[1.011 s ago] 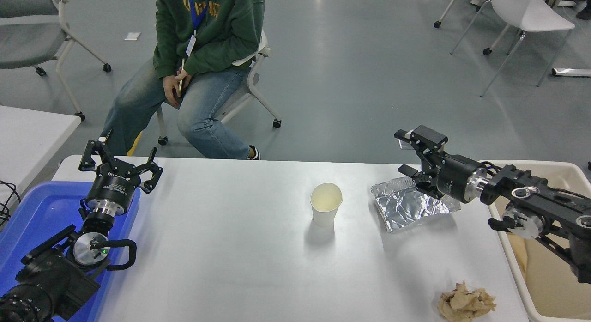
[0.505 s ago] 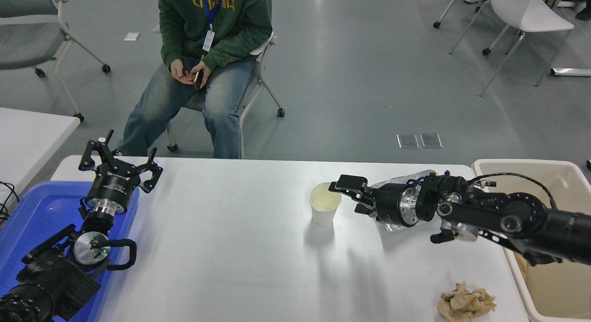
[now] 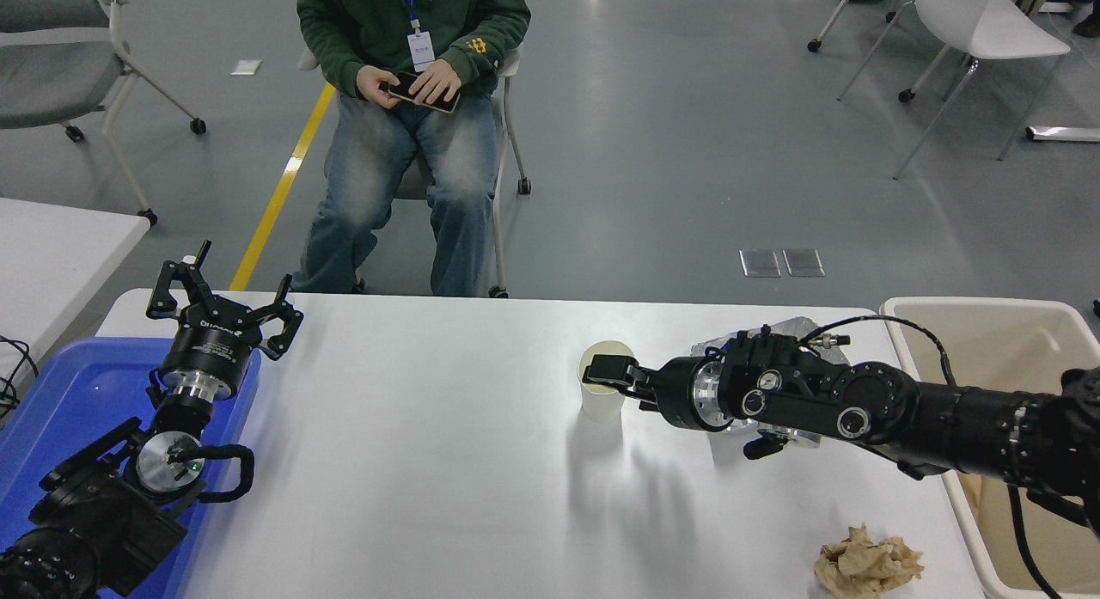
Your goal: Clean the table surface
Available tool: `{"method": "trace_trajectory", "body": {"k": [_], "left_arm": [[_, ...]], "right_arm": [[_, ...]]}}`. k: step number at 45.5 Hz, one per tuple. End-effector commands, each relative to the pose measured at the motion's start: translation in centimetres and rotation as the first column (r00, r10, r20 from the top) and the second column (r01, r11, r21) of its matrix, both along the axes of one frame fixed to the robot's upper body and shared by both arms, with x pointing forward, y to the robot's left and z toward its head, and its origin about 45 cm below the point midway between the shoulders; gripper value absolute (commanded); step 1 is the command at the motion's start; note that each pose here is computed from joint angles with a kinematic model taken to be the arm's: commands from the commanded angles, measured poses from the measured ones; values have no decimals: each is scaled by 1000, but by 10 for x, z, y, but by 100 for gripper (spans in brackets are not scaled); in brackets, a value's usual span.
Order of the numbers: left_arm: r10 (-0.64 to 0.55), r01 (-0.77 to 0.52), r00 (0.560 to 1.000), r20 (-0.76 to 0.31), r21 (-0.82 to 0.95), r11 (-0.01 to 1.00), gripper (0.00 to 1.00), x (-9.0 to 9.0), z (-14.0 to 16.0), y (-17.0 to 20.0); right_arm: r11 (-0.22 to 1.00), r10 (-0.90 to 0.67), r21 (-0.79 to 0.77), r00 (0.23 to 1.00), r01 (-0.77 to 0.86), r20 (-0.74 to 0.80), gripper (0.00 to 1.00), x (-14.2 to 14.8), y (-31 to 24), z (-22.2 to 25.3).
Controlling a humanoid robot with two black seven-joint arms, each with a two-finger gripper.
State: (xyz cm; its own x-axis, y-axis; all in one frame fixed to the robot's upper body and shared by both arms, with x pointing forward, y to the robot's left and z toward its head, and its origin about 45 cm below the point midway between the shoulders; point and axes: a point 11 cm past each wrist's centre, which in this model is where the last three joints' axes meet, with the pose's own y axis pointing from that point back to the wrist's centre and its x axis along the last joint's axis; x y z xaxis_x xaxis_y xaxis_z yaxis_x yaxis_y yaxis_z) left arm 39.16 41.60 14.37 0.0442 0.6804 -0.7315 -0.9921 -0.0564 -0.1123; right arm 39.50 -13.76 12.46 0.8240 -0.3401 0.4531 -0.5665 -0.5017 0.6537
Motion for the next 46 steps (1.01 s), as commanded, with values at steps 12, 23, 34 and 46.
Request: {"method": "trace_trajectory", "body": {"k": [12,23,34,46], "left_arm": [[0,0,1000,0,0,1000,100,0,0,0],[1,-1,1000,-1,0,1000,100,0,0,0],[0,0,1000,0,0,1000,100,0,0,0],[0,0,1000,0,0,1000,100,0,0,0]], "right_arm": [[997,-15,-80,1000,16,14,97,10,-1,-8],[996,29,-84,999,-32,-29,35,8,6,-7],[992,75,-100,996,-78,-38,0,11,10,0],[994,71,-82,997,-74,-30,0,17,12,10]]}}
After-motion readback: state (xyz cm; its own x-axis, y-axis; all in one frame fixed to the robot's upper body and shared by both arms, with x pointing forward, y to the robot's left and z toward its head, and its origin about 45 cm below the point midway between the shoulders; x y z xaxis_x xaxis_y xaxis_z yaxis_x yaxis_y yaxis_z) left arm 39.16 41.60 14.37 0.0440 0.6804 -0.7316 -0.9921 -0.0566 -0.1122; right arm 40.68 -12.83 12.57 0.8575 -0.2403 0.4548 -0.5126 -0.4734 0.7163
